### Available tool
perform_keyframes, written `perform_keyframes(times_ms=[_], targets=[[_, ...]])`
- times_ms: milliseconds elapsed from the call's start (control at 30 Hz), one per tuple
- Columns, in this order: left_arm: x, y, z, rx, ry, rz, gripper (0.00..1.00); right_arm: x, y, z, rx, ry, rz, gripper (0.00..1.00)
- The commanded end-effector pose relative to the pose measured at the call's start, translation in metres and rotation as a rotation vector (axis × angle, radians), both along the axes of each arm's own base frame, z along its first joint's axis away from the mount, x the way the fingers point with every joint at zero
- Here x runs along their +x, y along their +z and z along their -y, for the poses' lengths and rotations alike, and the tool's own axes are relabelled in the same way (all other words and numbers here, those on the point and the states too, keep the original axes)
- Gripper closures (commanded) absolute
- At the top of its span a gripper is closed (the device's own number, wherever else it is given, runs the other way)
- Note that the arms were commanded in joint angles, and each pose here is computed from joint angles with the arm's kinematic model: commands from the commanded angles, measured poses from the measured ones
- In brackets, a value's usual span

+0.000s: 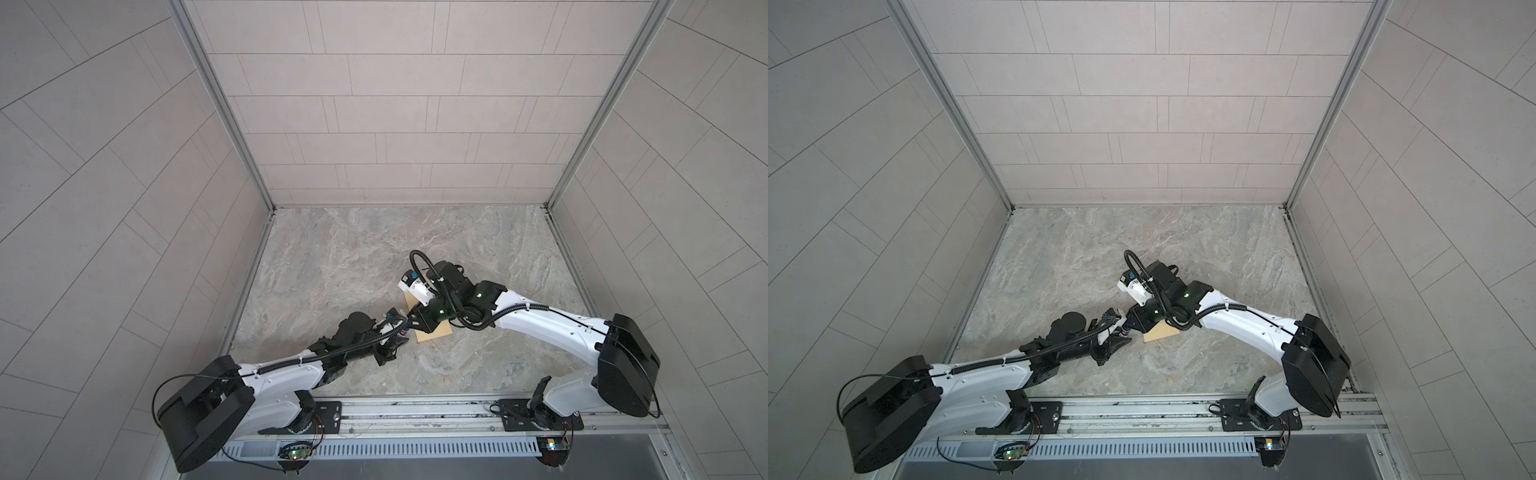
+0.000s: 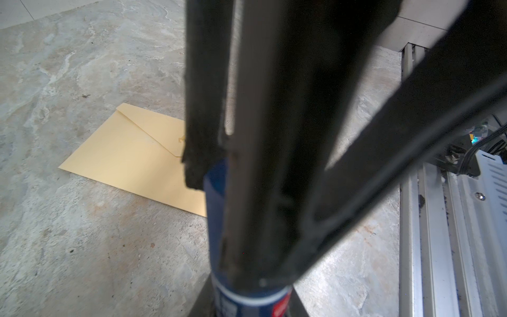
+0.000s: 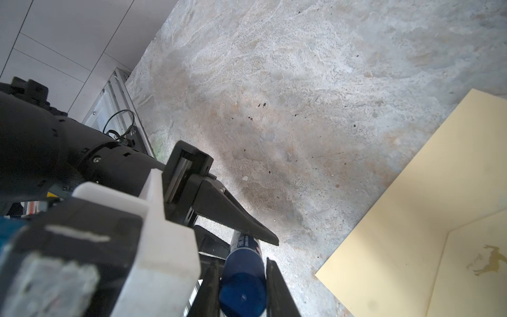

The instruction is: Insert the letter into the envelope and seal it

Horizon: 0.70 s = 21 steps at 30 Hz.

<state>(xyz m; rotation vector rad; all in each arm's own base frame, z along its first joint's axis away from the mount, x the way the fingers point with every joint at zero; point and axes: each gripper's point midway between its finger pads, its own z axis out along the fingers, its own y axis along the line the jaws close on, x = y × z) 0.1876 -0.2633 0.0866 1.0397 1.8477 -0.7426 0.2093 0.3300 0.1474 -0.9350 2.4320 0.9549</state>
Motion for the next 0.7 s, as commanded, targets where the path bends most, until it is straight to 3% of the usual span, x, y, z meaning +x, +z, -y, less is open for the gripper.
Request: perform_keyframes(times_ms=[0,667], targets=[[0.020,0.203,0.013,-0.544,0.015,0.495,1.00,-0.077,-0.073,0.027,-0.220,0.102,-0.306,0.95],[0.025,0.211,0.010,-0.557,0.022,0.502,1.00,-0.091,-0.094,0.022,-0.218,0.095,-0.347,0.95]])
